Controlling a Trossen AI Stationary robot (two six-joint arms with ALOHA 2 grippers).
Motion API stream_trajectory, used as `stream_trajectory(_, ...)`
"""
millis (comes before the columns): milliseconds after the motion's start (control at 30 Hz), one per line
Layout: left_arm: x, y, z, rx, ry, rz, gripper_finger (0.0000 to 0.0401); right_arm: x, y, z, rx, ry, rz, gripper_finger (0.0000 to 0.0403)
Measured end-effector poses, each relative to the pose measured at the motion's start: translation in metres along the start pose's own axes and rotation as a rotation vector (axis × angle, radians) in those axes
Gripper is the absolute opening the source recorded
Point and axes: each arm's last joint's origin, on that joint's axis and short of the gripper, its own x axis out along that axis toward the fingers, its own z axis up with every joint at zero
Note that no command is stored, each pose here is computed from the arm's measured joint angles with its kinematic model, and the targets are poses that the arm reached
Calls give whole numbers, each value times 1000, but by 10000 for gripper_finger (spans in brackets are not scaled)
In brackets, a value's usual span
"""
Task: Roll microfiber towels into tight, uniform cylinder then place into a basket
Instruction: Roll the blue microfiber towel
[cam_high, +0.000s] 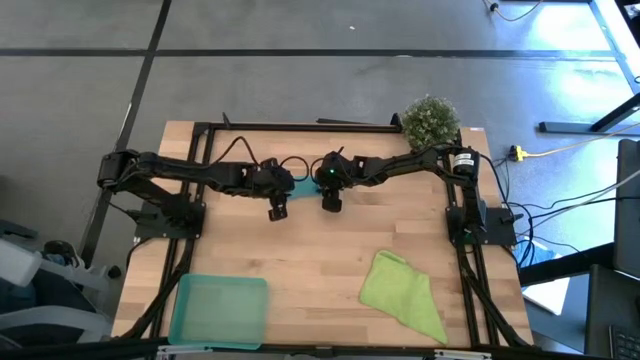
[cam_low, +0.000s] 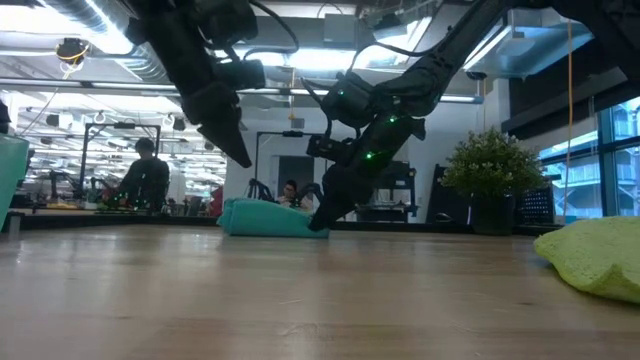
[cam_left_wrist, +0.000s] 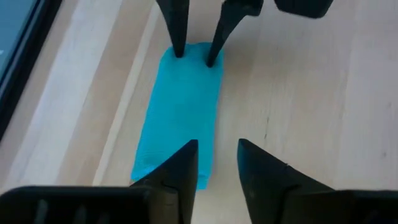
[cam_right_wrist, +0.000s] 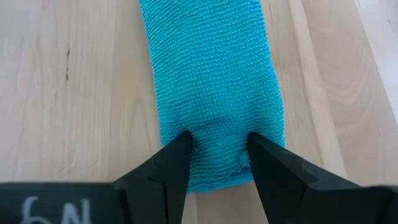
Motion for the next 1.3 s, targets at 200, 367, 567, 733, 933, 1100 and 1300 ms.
stream_trajectory(200,15,11,0,-31,18,-18,199,0,0,0,0,-1,0,163)
stream_trajectory(367,33,12,4,58,-4,-22,305,0,0,0,0,-1,-1,163)
stream_trajectory(567,47,19,1,52,17,-33,388,0,0,1,0,-4,-1,163)
stream_trajectory(733,55,29,1,59,13,-41,398,0,0,1,0,-4,-1,163)
stream_trajectory(933,70,33,-4,78,46,-47,399,-1,0,1,0,-5,-2,163)
stream_trajectory(1100,88,35,-11,92,86,-47,400,-1,0,2,0,-11,-3,163)
stream_trajectory(1300,100,37,-16,79,115,-64,400,-1,0,2,0,-11,-3,163)
